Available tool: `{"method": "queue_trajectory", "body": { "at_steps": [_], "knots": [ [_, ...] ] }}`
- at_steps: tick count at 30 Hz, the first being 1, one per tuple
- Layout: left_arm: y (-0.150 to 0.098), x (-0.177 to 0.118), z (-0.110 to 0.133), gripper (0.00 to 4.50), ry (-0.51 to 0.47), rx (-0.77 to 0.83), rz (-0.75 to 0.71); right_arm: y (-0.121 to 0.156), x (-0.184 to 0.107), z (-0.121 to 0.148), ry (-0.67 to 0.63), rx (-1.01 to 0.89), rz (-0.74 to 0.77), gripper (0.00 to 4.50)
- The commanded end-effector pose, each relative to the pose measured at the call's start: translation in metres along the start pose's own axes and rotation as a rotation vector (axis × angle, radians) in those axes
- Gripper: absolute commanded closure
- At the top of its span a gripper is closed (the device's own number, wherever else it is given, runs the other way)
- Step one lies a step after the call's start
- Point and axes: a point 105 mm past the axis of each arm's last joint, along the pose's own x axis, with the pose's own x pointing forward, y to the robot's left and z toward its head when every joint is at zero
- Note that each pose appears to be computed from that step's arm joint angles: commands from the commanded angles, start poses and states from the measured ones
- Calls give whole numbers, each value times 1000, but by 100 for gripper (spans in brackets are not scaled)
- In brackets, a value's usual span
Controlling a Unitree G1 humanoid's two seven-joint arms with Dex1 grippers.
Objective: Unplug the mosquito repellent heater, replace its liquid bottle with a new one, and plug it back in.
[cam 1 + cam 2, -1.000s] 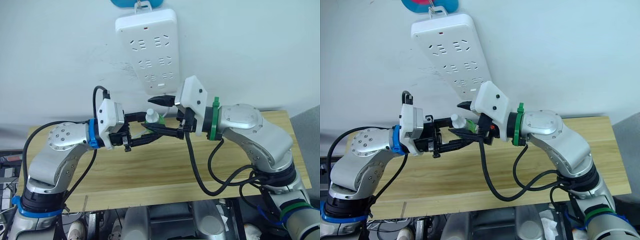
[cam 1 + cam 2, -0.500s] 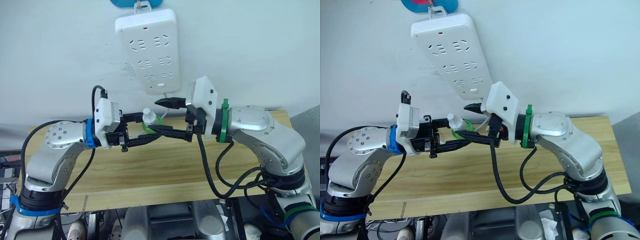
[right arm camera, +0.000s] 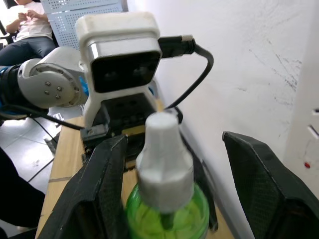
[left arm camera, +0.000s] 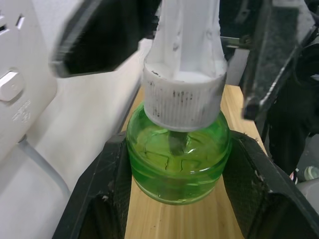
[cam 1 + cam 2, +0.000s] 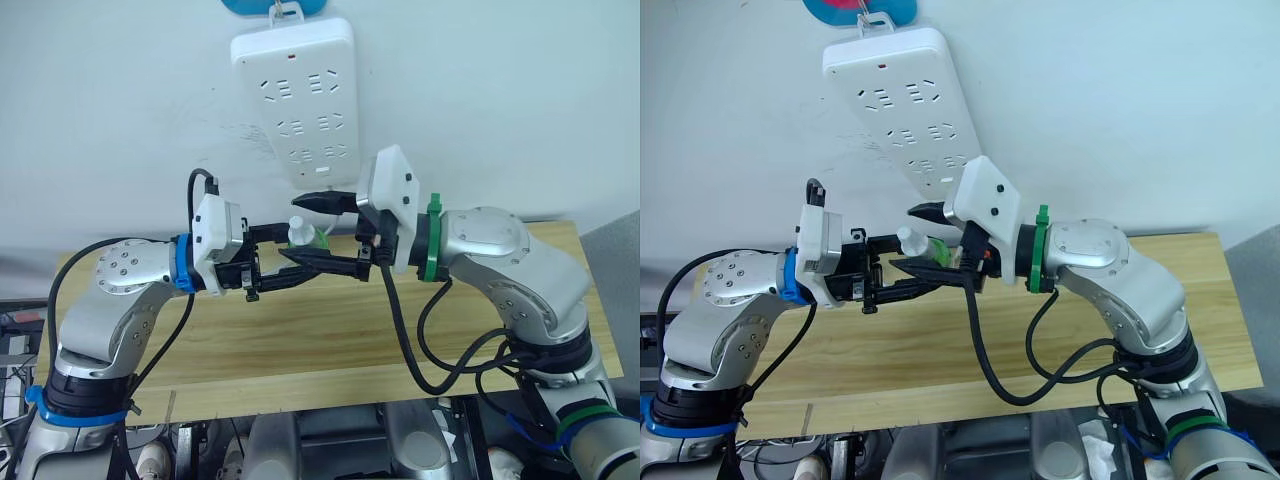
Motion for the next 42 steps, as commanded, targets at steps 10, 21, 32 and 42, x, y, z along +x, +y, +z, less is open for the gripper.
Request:
{"method": "queue_trajectory", "body": {
  "at_steps": [10,21,32,42],
  "knots": [
    [-5,1,8,228,-26,24,-18,-9,-4,-2,18,-61,-42,133],
    [-2,-4,1,228,-8,15,2,-3,-11,3,5,-57,-3,133],
    [1,-4,-13,228,17,34,12,12,-12,11,-12,-2,91,133],
    [-1,-5,-15,228,34,61,-8,7,-11,5,20,-3,67,133]
  ]
}}
